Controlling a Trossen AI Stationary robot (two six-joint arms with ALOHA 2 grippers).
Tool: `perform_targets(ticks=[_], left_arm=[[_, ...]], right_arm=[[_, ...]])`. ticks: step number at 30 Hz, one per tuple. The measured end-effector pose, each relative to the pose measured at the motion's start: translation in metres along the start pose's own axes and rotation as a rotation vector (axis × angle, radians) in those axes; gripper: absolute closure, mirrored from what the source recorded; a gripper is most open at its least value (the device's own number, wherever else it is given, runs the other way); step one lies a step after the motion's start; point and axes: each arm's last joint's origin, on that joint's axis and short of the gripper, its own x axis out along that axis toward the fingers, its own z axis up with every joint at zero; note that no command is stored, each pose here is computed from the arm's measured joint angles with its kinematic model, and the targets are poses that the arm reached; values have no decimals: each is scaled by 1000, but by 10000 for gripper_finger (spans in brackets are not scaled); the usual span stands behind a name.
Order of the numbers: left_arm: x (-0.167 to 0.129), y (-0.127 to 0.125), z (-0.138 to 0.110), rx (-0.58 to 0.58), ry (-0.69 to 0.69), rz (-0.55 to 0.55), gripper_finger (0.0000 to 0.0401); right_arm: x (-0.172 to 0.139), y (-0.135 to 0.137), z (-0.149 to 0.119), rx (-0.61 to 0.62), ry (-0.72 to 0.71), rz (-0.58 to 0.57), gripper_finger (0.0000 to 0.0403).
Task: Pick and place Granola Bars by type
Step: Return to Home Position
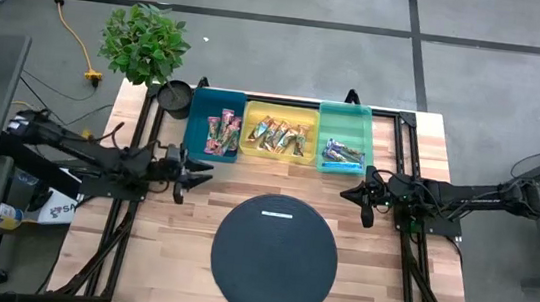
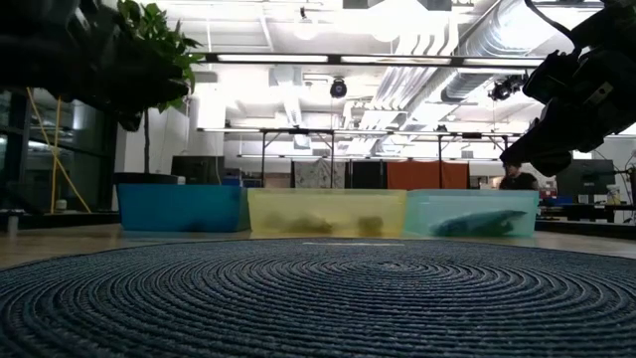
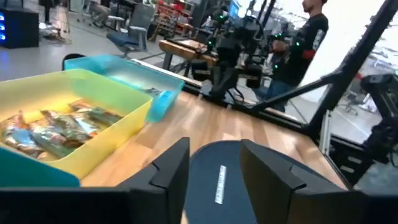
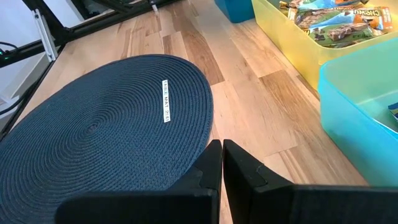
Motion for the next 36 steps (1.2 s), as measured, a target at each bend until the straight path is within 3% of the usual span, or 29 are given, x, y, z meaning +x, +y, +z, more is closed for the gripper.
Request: perform_targets(ticks=[7,13,21,28,36], left_arm=[[3,24,3,-7,-48,-8,315],[3,30,0,-4,29,-118,347],[2,34,-15,105,181,-89,397],[1,38,-20,50,225,-14,394],[-3,43,-33,198,372,26,394]], right_arm=[[0,0,0,0,0,0,402],[0,0,0,0,0,0,402],[0,0,0,0,0,0,402],[0,0,0,0,0,0,402],[0,0,0,0,0,0,402]])
